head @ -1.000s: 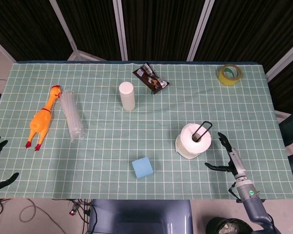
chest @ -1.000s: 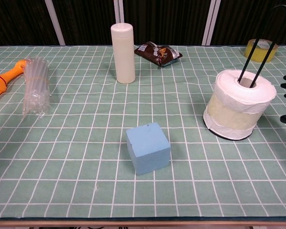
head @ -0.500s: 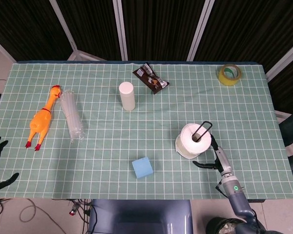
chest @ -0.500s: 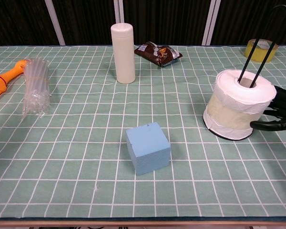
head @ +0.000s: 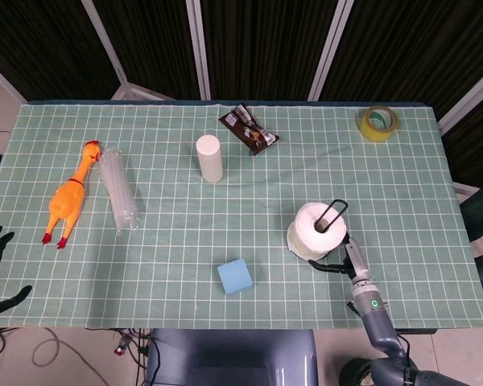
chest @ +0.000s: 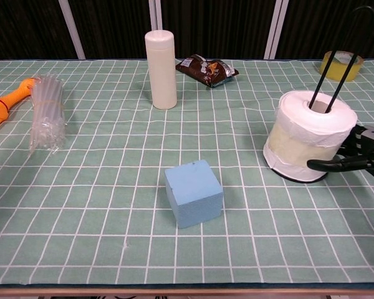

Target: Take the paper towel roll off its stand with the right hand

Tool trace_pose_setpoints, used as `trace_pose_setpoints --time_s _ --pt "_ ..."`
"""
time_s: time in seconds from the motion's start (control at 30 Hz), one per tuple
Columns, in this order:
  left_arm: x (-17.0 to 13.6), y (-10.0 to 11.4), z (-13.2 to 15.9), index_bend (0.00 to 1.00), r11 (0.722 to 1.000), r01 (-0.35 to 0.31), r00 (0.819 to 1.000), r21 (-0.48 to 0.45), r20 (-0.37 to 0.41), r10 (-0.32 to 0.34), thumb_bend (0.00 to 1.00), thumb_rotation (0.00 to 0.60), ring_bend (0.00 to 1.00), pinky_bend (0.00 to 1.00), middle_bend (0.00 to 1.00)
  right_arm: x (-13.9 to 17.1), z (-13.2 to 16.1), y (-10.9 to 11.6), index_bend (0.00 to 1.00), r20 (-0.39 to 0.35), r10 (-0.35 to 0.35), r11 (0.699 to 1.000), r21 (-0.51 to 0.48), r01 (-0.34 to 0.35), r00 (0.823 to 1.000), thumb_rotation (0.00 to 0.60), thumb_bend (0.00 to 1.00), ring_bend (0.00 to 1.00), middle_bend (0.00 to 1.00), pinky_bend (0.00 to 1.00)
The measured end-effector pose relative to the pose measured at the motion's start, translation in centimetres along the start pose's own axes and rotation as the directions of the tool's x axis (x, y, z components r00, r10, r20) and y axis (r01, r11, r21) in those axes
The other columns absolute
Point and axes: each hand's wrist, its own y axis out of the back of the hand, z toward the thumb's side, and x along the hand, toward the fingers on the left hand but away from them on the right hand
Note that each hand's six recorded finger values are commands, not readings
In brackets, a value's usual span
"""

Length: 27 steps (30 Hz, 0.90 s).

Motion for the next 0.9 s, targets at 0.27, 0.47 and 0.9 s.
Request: trace_pose_setpoints --time_s 0.27,0.47,0.9 --pt "0.0 -0.1 0.1 0.14 1.000 0.004 1.000 0.005 0.002 -0.004 0.05 0.600 0.00 0.00 0.04 -1.4 0.8 -0.5 0.00 -0.007 -0.018 1.000 -0.020 0.018 1.000 0.600 0.00 0.00 0.00 0.00" --pt "0.0 0.0 0.0 0.14 1.000 0.000 1.000 0.005 -0.002 0.000 0.05 0.600 0.00 0.00 0.04 -2.2 0.8 -0.5 0.00 0.011 -0.035 0.999 -0.031 0.035 0.999 0.600 0.00 0.00 0.00 0.00" --pt "0.0 -0.1 0.0 0.14 1.000 0.004 1.000 0.008 -0.004 -0.003 0.05 0.600 0.00 0.00 0.04 -3.4 0.7 -0.8 0.01 0.036 -0.039 0.998 -0.043 0.040 0.999 0.600 0.00 0.00 0.06 0.00"
